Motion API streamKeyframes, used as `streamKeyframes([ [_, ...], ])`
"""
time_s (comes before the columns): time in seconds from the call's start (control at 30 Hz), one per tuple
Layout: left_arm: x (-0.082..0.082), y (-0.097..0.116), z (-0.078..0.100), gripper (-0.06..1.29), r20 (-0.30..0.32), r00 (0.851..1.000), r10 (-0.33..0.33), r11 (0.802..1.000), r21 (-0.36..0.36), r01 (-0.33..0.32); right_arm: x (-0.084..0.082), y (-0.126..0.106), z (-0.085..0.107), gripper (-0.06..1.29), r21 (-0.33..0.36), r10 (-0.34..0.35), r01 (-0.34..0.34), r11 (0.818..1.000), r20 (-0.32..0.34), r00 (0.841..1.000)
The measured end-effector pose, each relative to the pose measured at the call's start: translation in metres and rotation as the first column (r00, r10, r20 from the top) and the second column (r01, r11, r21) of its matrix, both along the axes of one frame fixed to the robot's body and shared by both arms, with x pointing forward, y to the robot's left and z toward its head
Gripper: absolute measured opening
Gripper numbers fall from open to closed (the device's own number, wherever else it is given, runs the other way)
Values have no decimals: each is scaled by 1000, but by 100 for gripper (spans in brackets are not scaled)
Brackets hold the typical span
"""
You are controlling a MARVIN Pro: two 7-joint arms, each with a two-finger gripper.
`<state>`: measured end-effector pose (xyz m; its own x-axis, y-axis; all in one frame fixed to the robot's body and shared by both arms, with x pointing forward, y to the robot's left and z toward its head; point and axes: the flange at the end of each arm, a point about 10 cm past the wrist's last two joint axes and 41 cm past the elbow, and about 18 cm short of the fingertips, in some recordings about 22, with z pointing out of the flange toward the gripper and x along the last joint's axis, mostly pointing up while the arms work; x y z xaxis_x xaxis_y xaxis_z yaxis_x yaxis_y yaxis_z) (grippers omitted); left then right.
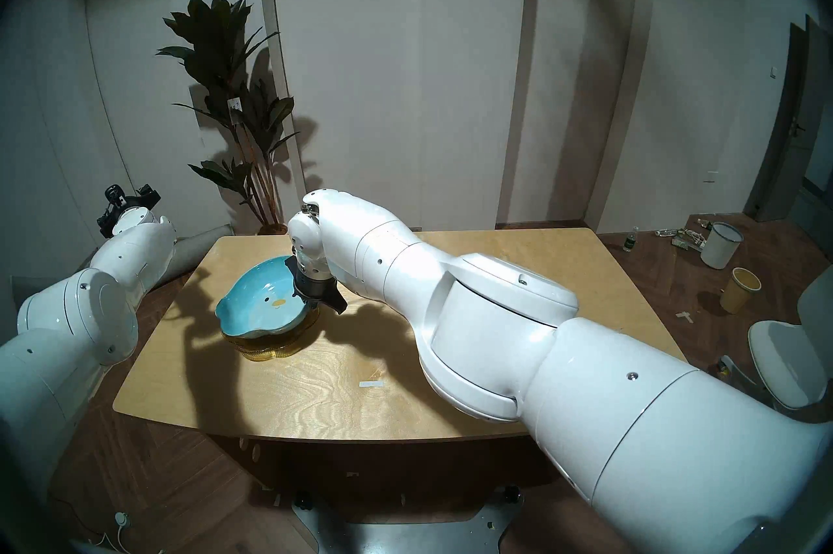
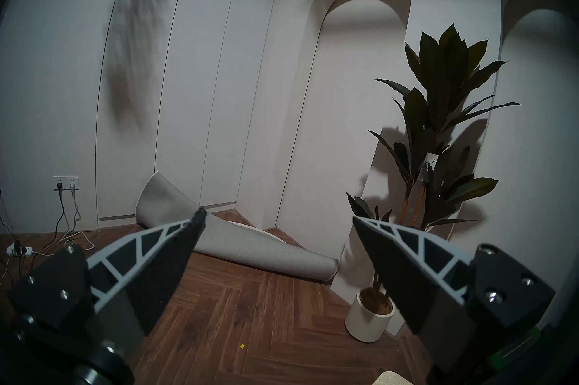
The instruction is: Stack the plates into one stack
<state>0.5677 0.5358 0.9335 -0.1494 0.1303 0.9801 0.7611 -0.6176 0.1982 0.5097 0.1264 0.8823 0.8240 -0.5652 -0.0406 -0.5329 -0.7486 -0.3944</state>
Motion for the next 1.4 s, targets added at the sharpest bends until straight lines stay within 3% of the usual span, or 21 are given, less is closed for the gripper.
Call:
streamKeyframes([
  [0.73,3,-3,4,126,10,1000,-13,1000,16,13,-6,21,7,-3,97,19,-18,995,-2,1000],
  [1.4,14,-23,4,126,19,999,-46,999,21,46,-5,19,-1,-3,144,5,-1,990,-28,1000],
])
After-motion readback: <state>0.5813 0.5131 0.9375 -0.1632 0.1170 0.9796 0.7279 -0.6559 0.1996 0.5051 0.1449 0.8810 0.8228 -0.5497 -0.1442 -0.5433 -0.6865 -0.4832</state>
